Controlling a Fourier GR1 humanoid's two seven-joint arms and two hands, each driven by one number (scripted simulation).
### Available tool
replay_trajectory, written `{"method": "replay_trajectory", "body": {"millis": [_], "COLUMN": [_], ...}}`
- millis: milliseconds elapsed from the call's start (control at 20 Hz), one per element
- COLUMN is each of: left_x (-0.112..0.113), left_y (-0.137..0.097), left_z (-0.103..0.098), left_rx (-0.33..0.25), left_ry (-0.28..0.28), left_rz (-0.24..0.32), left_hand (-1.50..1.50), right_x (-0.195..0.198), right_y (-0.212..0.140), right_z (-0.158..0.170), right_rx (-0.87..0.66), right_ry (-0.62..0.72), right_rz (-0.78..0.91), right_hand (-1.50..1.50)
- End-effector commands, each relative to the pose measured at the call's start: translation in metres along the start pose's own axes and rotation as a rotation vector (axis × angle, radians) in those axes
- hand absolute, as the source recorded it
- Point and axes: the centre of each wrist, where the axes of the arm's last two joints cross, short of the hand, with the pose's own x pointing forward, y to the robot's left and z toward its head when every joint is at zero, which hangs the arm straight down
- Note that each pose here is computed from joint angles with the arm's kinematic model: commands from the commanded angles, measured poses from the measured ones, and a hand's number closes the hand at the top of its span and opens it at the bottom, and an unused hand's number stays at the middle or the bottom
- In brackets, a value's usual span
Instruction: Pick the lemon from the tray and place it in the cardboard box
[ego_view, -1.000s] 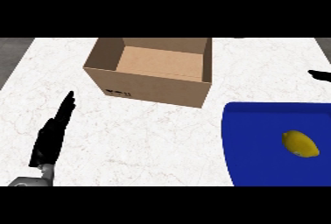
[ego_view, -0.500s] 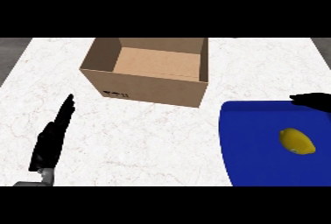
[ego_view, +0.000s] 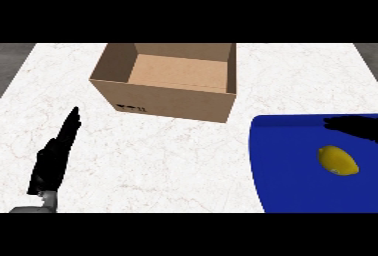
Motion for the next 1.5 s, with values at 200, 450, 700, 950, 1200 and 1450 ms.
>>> {"method": "replay_trajectory", "body": {"millis": [200, 450, 700, 950, 1200, 1450], "left_x": [0.023, 0.006, 0.012, -0.01, -0.007, 0.015], "left_y": [-0.003, 0.02, -0.014, -0.019, -0.009, 0.002], "left_z": [0.0, 0.005, 0.01, -0.001, 0.005, 0.007], "left_rx": [-0.001, 0.005, 0.0, 0.012, 0.0, 0.004], "left_ry": [-0.016, -0.003, -0.002, 0.001, 0.015, -0.011], "left_rz": [-0.014, -0.009, 0.007, -0.01, -0.008, -0.005], "left_hand": [0.0, 0.0, 0.0, 0.0, 0.0, 0.0], "right_x": [-0.022, -0.002, -0.015, -0.017, -0.007, -0.012], "right_y": [0.018, 0.016, 0.035, 0.034, 0.034, 0.052], "right_z": [-0.009, -0.018, -0.013, -0.026, -0.027, -0.043], "right_rx": [0.017, 0.004, 0.011, 0.01, 0.003, 0.018], "right_ry": [0.028, 0.021, 0.023, 0.024, 0.031, 0.023], "right_rz": [0.014, -0.004, -0.01, -0.007, -0.007, -0.001], "right_hand": [-1.5, -1.5, -1.5, -1.5, -1.5, -1.5]}}
